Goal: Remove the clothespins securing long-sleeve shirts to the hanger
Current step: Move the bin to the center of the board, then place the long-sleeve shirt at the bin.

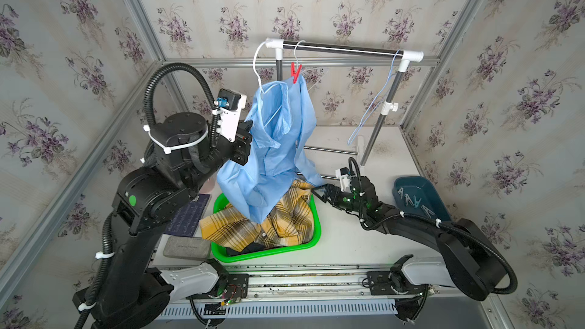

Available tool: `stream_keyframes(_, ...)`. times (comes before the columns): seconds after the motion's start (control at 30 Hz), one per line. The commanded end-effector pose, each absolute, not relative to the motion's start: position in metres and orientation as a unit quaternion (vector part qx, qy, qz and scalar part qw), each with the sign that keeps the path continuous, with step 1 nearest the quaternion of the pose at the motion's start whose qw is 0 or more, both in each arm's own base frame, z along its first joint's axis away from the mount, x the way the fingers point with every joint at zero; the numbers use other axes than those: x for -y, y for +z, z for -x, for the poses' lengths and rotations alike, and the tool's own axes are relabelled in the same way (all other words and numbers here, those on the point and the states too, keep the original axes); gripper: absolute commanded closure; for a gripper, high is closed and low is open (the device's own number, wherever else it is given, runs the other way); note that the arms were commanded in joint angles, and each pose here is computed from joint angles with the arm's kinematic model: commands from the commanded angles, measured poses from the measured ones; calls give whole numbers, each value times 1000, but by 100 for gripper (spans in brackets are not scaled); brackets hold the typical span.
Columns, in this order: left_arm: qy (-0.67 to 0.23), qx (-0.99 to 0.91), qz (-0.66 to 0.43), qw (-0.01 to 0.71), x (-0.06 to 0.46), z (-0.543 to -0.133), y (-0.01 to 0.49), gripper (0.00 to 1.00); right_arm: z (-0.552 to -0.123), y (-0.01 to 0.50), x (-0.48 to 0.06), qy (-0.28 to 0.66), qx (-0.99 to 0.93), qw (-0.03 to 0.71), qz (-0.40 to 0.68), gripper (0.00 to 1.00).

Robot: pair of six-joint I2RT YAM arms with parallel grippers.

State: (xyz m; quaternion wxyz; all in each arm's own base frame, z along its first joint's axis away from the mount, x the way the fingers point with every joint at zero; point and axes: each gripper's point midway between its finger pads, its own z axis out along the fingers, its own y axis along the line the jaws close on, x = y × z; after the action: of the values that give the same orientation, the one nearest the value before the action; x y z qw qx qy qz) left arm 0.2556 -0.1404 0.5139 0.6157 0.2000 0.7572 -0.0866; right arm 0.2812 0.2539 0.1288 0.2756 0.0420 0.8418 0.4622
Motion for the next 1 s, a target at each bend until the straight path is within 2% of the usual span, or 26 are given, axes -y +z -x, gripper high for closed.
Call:
stream_keyframes(0.0, -84, -776, -172, 600, 135, -259, 491, 100, -291, 108, -219, 349, -884, 304, -56, 7)
stream_keyframes(0.27, -82, -845, -157, 505, 136, -256, 380, 100, -306, 61, -192, 264, -920, 272, -105, 19)
stream_keyframes(0.5, -2, -881, -102, 461, 102, -255, 311, 100, -324, 44, -192, 224, -933, 254, -123, 26)
stream_keyframes(0.67, 21, -888, -91, 451, 90, -249, 289, 100, -339, 41, -182, 167, -943, 253, -134, 36)
stream_keyframes(0.97, -1, -884, -108, 454, 95, -242, 275, 100, -345, 22, -170, 108, -955, 231, -152, 44)
